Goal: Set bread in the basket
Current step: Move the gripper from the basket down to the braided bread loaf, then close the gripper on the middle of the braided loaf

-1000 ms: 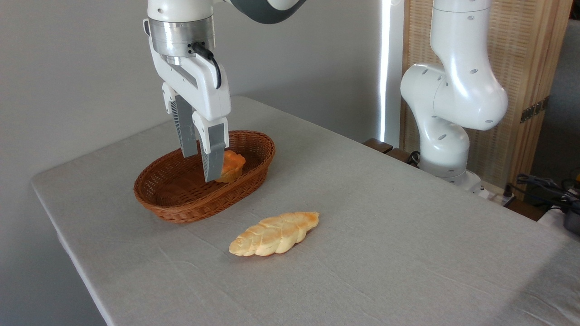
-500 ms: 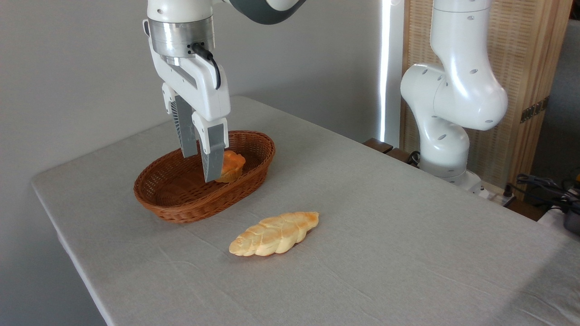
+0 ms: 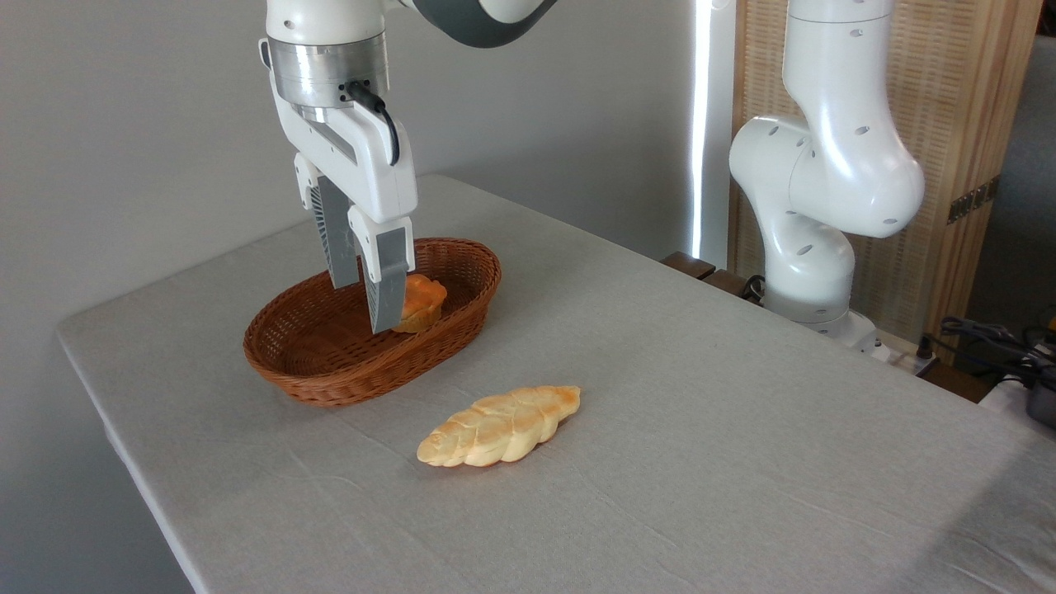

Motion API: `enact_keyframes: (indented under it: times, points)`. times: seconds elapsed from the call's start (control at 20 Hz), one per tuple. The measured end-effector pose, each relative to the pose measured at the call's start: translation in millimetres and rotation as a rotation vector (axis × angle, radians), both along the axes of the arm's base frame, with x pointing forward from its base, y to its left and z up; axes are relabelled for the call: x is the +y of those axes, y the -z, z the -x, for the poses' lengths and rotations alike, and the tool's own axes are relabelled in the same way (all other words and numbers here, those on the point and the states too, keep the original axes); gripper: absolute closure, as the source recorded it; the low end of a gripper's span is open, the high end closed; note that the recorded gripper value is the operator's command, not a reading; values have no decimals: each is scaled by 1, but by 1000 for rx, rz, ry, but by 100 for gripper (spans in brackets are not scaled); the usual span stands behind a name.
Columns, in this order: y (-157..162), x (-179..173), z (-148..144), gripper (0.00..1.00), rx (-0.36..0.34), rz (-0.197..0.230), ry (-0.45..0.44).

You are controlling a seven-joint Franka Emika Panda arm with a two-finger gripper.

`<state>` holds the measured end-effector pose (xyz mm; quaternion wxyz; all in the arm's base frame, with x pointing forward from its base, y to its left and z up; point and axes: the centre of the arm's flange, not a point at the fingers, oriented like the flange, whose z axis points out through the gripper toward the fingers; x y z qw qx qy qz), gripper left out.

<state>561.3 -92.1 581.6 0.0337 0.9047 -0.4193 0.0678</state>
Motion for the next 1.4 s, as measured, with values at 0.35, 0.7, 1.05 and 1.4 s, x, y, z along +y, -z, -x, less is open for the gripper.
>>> enact_keyframes:
  times: [0.35, 0.7, 1.05, 1.4]
  points:
    - [27, -1, -9, 0, 49, -6, 0]
    - [88, 19, -16, 0, 149, -83, 70]
    - [166, 32, 1, 0, 207, -167, 147]
    - [184, 32, 3, 69, 217, -167, 150]
